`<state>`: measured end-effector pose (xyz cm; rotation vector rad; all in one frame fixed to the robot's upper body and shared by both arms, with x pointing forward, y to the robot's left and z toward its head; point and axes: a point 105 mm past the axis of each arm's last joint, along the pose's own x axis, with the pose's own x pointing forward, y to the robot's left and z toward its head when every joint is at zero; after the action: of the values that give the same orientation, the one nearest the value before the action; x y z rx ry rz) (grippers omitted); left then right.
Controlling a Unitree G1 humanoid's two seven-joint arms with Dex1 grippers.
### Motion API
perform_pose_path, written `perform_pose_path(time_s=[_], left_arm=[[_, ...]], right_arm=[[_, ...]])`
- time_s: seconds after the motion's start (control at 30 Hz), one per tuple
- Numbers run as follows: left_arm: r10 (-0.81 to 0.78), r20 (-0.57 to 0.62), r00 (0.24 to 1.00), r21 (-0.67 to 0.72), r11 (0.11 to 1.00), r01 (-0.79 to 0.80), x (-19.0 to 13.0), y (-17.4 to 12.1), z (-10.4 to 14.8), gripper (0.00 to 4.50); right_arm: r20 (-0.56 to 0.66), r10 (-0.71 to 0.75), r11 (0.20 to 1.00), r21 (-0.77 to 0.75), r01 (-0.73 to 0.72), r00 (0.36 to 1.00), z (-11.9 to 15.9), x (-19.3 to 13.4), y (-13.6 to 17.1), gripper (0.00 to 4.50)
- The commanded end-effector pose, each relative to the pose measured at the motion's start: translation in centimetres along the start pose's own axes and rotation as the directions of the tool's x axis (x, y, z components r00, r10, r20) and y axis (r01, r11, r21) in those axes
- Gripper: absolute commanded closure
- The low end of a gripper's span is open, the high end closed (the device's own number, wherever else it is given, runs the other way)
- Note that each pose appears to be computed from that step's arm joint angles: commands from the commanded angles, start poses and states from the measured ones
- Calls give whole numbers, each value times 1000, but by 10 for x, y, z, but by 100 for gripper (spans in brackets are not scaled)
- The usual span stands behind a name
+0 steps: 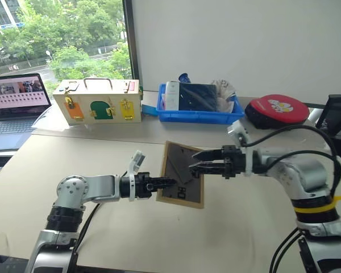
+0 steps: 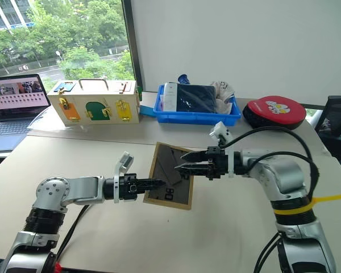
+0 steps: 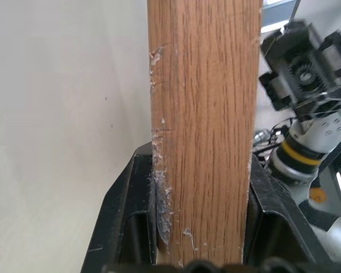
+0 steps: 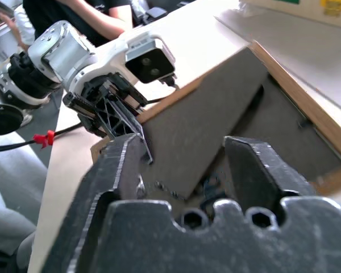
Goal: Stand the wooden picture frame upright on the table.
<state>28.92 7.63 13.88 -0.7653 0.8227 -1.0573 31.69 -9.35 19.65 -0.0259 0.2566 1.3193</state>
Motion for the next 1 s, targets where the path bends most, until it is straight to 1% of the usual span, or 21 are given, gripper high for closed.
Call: perform_pose_path(time_s=[0.03, 0.07, 0.2, 0.23, 0.37, 0.47, 0.57, 0.63, 0.7, 0.8, 0.83, 0.87, 0.97, 1.0], left_arm=[[-60, 1, 998, 59, 996, 60, -1, -15, 4, 334], [-61, 1, 998, 60, 996, 61, -1, -15, 5, 334], [-57, 9, 998, 68, 996, 56, -2, -14, 7, 334], [-47, 13, 999, 71, 996, 46, -3, -13, 8, 334], [-26, 48, 998, 56, 998, 24, -10, -7, 13, 334], [-11, 54, 998, 51, 999, 8, -12, -2, 12, 334], [25, 52, 998, 35, 999, -26, -15, 8, 6, 334], [21, 63, 998, 21, 1000, -22, -16, 10, 5, 334], [14, 75, 997, 18, 1000, -16, -16, 9, 5, 334], [-37, 102, 994, 3, 999, 37, -16, 0, 10, 334], [-64, 129, 990, -6, 998, 65, -17, -5, 15, 334], [-82, 159, 984, -17, 996, 86, -19, -8, 20, 334], [-149, 239, 960, -107, 978, 178, -28, -15, 34, 334], [-181, 261, 948, -137, 965, 222, -32, -16, 38, 334]], right_arm=[[-19, -12, 999, -43, 12, 1000, -2, 9, -8, 7], [-25, -10, 999, -42, 9, 1000, -4, 10, -9, 7], [-67, 87, 996, -19, -89, 994, -15, 22, 6, 7], [-62, 114, 993, -21, -115, 992, -15, 23, 10, 7], [51, 230, 971, -76, -226, 972, 7, 18, 33, 7], [86, 209, 965, -181, -191, 974, 16, 9, 34, 7], [64, 158, 956, -261, -137, 985, 14, -2, 33, 7], [51, 140, 953, -278, -120, 989, 11, -7, 34, 7], [34, 69, 957, -286, -56, 997, 7, -13, 26, 7], [16, -152, 923, -356, 148, 988, 0, -32, -6, 7], [21, -257, 890, -384, 246, 966, -2, -43, -20, 7], [39, -327, 862, -397, 315, 944, -1, -52, -28, 7], [155, -446, 795, -384, 470, 881, 10, -75, -39, 7], [193, -504, 729, -428, 535, 842, 11, -84, -44, 7]])
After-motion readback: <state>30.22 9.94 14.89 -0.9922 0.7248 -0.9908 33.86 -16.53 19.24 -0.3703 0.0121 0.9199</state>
